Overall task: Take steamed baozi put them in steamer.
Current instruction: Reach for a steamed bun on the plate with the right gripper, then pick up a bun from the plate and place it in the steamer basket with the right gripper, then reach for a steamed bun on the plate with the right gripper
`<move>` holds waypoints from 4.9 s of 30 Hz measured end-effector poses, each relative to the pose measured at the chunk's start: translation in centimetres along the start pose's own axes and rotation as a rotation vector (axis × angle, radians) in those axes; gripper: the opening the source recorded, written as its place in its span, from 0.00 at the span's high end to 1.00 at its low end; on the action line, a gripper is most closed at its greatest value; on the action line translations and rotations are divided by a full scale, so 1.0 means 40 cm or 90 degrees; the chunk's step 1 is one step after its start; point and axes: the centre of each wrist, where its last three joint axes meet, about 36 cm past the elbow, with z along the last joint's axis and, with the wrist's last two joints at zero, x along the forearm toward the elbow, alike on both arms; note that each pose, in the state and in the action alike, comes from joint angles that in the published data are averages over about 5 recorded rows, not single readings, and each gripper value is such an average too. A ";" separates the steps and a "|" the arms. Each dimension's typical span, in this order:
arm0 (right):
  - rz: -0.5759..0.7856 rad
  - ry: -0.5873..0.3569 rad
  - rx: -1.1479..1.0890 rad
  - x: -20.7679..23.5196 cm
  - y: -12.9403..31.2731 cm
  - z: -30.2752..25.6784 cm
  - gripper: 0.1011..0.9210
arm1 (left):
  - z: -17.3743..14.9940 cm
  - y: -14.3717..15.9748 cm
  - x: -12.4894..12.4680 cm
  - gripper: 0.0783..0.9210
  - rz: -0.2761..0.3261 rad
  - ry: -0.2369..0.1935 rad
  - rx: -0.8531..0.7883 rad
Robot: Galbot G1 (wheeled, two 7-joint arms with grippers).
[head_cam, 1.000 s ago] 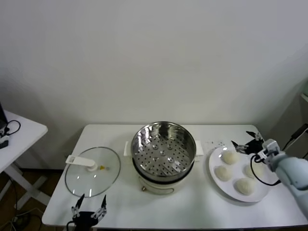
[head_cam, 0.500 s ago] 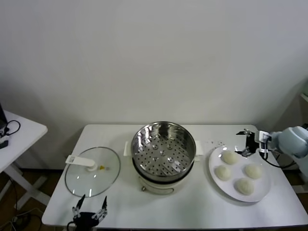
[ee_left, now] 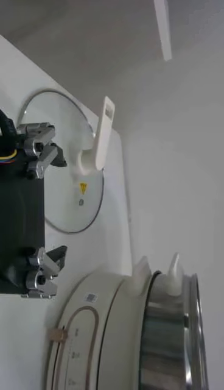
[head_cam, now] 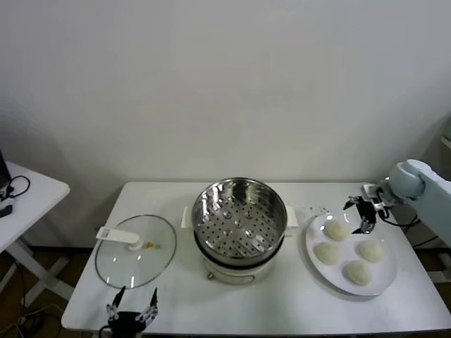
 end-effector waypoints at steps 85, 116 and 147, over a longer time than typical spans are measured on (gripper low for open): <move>0.053 -0.062 0.633 0.403 -0.203 -0.682 0.32 | 0.014 0.004 0.007 0.12 -0.016 0.008 -0.024; -0.032 -0.035 0.869 0.075 -0.286 -0.994 0.32 | 0.025 0.002 -0.001 0.12 -0.018 0.010 -0.016; -0.001 -0.045 0.654 0.368 -0.259 -0.758 0.12 | 0.009 -0.001 0.013 0.12 -0.017 0.006 -0.027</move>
